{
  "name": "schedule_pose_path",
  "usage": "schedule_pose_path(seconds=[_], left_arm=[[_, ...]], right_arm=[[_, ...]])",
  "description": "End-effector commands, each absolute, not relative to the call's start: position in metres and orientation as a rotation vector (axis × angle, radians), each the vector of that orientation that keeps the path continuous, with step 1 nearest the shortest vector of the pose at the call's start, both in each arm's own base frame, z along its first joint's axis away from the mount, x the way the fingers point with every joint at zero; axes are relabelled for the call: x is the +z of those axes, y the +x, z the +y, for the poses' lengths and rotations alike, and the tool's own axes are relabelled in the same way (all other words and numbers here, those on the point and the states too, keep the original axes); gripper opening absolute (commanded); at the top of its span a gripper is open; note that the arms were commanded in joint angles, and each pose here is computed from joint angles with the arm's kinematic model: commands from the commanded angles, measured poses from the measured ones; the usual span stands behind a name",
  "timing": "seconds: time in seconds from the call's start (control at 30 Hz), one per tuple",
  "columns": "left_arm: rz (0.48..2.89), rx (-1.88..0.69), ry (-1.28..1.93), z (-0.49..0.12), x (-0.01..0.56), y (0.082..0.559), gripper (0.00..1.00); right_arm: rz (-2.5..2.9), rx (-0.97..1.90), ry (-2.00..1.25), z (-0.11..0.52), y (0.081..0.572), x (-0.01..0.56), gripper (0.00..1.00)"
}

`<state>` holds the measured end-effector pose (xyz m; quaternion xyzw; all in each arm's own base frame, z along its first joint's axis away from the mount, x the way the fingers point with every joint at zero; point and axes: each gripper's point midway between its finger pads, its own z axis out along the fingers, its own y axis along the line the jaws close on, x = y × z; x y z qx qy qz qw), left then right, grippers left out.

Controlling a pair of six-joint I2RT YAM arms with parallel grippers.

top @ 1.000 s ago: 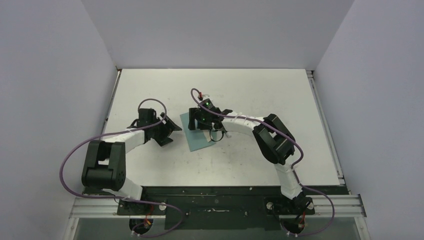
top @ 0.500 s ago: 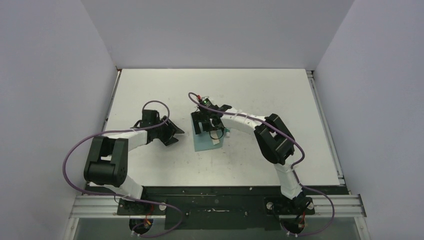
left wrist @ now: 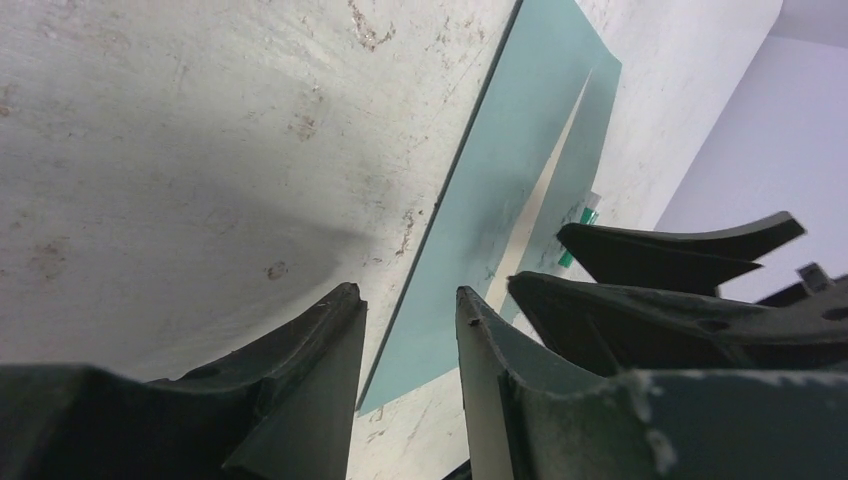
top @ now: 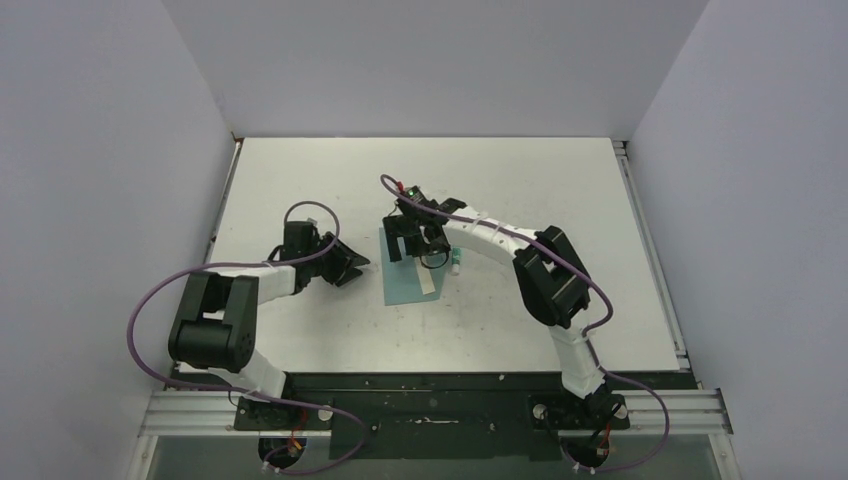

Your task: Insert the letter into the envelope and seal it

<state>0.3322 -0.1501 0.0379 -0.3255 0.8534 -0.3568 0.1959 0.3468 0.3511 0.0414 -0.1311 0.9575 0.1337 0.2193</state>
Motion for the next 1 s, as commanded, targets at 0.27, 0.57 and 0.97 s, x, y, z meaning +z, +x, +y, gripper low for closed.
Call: schedule_pose_path(seconds=[0.27,0.57,0.97], left_arm=[[2.434,-0.963,-0.874,-0.158,0.032,0.331,0.41],[2.538,-0.901,-0.87,-0.162,0.017,0.326,0.43],[2.648,-0.862,-0.823,-0.17,0.001,0.322,0.37]], right_arm=[[2.616,0.194,-0.316,0.32,0.358,0.064,0.64],[2.707,0.429,-0.254,0.314,0.342,0.031,0.39],[2.71,0.617,-0.211,0.317,0.341,0.024,0.23]])
